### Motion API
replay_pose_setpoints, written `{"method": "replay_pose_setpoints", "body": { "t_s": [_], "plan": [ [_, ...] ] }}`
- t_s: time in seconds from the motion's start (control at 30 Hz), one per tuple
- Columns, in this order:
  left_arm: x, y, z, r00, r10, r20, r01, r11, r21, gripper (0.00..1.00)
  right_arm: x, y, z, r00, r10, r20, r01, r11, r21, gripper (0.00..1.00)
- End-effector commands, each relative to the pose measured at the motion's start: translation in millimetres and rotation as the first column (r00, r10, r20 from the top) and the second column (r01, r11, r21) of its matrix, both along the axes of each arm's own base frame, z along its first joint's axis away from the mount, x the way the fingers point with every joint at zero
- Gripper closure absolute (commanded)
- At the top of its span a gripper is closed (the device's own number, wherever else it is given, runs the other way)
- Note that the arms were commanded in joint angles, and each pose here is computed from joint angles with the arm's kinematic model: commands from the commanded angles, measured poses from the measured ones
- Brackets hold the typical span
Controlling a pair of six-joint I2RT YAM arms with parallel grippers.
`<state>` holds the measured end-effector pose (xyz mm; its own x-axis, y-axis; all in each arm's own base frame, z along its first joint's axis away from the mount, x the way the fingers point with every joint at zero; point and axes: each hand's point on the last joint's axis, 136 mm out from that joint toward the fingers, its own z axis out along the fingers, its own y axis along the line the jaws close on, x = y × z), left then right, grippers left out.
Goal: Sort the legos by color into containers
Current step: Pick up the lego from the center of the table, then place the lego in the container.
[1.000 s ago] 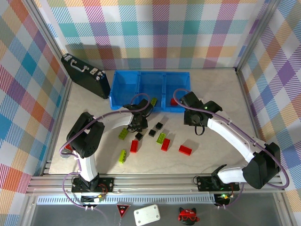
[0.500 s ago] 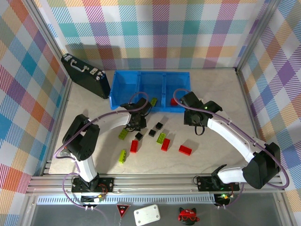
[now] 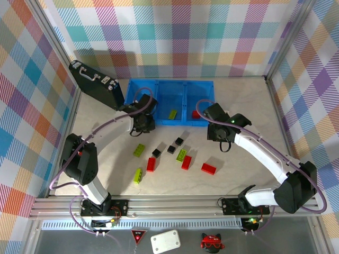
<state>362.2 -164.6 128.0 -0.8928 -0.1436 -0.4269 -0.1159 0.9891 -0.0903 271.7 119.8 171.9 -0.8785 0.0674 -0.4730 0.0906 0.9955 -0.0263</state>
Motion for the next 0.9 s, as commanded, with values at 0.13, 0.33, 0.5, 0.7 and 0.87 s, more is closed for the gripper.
{"method": "replay_pose_setpoints", "body": {
  "t_s": [0.13,0.33,0.5,0.7,0.87],
  "plan": [
    [51,33,28,0.999,-0.005,0.05,0.003,0.999,0.033,0.64,-7,-6,16,1.0,-0.014,0.024,0.013,1.0,0.022,0.5],
    [97,40,25,0.997,-0.022,0.072,0.018,0.998,0.054,0.64,-13,-13,14,0.999,-0.023,0.022,0.023,1.0,0.01,0.5],
    [127,40,11,0.997,-0.011,0.078,0.009,1.0,0.018,0.64,-17,-17,13,0.999,-0.034,0.024,0.034,0.999,0.005,0.5],
    [148,31,-21,0.999,-0.028,0.033,0.028,1.0,0.012,0.64,-20,-20,11,0.999,-0.042,0.021,0.042,0.999,0.005,0.5],
    [155,29,-47,1.0,-0.022,-0.013,0.023,0.999,0.025,0.64,-22,-21,13,0.999,-0.044,0.024,0.044,0.999,0.005,0.5]
  ]
}}
